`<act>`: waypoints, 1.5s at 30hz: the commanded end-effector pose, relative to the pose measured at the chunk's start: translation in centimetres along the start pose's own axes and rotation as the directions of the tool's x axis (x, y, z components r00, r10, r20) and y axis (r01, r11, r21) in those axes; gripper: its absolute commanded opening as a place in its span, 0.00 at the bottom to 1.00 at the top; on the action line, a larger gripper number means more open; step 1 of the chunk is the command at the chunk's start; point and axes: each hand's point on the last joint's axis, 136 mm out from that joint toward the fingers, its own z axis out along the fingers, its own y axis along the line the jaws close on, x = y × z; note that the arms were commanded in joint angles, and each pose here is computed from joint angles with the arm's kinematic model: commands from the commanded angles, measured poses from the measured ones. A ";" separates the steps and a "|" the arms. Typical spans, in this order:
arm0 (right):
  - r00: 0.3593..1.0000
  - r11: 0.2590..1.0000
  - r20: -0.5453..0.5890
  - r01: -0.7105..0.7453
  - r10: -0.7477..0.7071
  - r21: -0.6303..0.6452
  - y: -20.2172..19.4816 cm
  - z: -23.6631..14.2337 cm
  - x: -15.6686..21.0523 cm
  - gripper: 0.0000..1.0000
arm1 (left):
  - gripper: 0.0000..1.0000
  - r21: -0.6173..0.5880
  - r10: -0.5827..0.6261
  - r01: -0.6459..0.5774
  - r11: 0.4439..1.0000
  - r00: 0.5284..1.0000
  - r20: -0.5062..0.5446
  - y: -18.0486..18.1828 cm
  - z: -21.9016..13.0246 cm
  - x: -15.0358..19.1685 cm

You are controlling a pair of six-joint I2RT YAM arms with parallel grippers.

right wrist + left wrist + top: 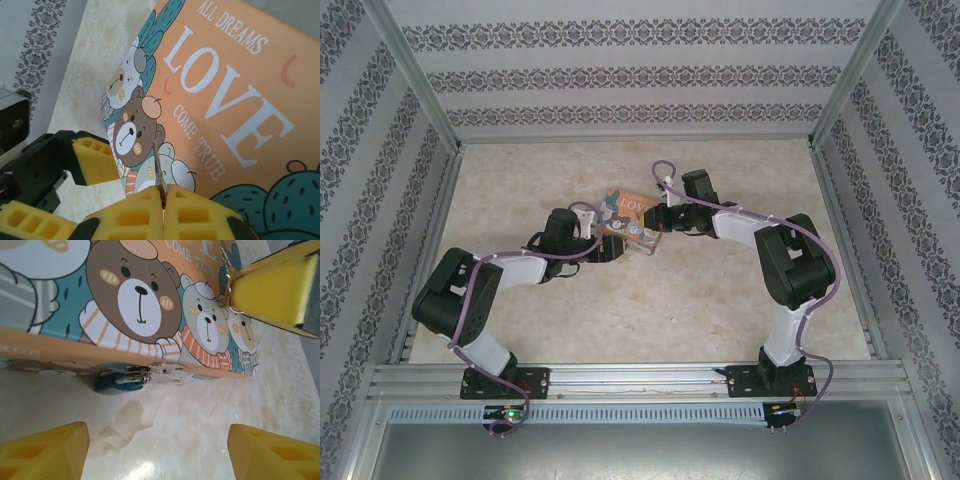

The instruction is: Unlock the padlock with the key

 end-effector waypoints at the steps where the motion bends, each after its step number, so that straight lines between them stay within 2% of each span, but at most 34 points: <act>1: 0.997 0.998 -0.056 -0.047 0.049 0.031 -2.2 0.6 2.5 0.00 | 0.73 0.052 0.079 -0.081 0.995 0.996 0.045 -1.5 0.5 -1.7; 16: 0.997 0.998 -0.066 -0.037 0.041 0.056 -2.7 0.4 3.0 0.00 | 0.68 0.066 0.143 -0.149 0.987 0.986 0.084 -0.6 2.9 -1.8; 33: 0.997 0.997 -0.070 -0.036 0.040 0.063 -2.9 0.6 3.0 0.00 | 0.61 0.082 0.150 -0.152 0.985 0.988 0.030 -0.7 4.9 -0.2; 45: 0.997 0.997 -0.069 -0.035 0.040 0.065 -2.9 0.5 3.0 0.00 | 0.54 0.051 0.118 -0.123 0.991 0.989 0.086 -1.8 5.6 -0.5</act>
